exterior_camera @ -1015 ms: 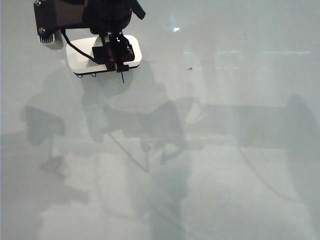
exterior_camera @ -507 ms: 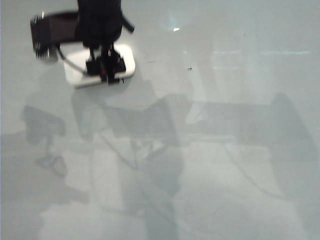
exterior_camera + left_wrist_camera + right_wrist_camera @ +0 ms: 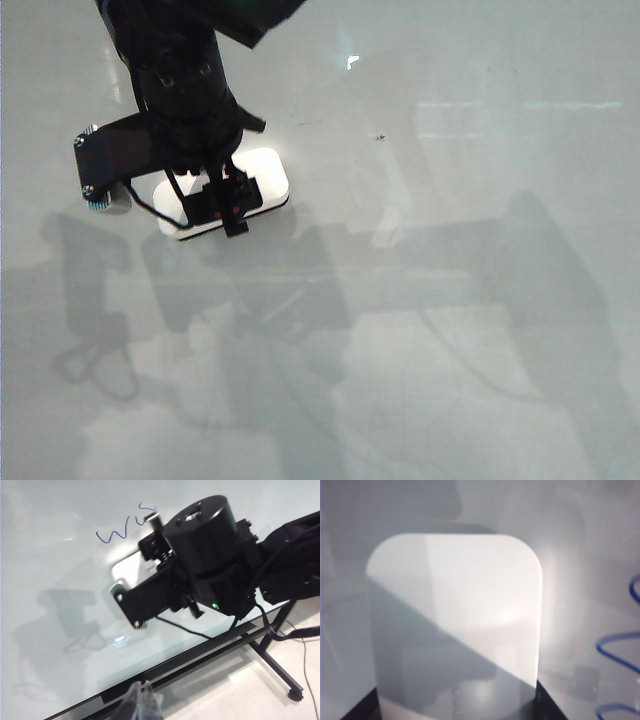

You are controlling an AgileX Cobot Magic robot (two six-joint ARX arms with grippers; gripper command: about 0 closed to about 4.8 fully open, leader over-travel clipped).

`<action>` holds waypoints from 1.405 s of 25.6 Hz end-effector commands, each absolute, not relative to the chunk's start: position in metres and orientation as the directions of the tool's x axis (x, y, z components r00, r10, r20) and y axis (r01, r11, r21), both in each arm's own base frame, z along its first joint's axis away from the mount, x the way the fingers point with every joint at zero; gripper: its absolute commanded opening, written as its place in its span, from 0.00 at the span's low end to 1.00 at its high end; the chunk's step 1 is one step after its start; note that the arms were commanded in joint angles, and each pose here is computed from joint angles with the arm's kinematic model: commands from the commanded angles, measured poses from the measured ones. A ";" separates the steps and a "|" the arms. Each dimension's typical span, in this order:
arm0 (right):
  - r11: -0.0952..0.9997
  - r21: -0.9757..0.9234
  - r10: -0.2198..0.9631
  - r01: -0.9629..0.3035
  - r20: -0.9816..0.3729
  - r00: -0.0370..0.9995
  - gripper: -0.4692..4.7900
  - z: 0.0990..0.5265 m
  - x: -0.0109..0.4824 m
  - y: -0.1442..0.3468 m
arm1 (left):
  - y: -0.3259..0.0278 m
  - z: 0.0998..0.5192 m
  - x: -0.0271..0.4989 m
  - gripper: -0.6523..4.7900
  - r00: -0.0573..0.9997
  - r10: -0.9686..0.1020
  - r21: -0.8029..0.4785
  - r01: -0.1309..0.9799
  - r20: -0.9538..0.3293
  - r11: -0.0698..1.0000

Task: Grab the whiteboard eraser that is attached to the surface of the whiteboard and use it to clean the writing on the whiteboard.

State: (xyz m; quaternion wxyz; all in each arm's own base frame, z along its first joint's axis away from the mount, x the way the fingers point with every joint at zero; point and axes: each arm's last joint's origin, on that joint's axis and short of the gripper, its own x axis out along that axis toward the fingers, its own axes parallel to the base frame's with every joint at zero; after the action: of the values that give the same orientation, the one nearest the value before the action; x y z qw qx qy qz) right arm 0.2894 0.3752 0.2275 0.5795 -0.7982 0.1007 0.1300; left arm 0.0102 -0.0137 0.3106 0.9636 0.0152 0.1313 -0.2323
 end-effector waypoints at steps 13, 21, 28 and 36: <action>-0.125 -0.971 0.032 -0.202 -0.207 0.978 0.38 0.322 0.295 0.392 | -0.014 0.312 0.010 0.12 0.859 -0.447 -0.022 0.457 -0.248 0.889; -0.205 -0.928 -0.009 -0.311 -0.316 0.949 0.38 0.253 0.305 0.412 | -0.014 0.312 0.010 0.12 0.859 -0.447 -0.022 0.457 -0.248 0.889; -0.202 -0.931 -0.079 -0.305 -0.295 0.952 0.38 0.255 0.306 0.408 | -0.014 0.312 0.010 0.12 0.859 -0.447 -0.022 0.457 -0.248 0.889; -0.083 -0.978 -0.189 -0.193 -0.175 0.966 0.38 0.340 0.288 0.376 | -0.014 0.312 0.010 0.12 0.860 -0.447 -0.022 0.456 -0.247 0.890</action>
State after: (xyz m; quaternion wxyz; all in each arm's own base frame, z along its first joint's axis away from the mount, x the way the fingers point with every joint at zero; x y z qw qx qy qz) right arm 0.2838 0.3902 0.3119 0.6170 -0.7747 0.1257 0.0575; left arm 0.0102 -0.0137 0.3106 0.9636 0.0152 0.1313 -0.2323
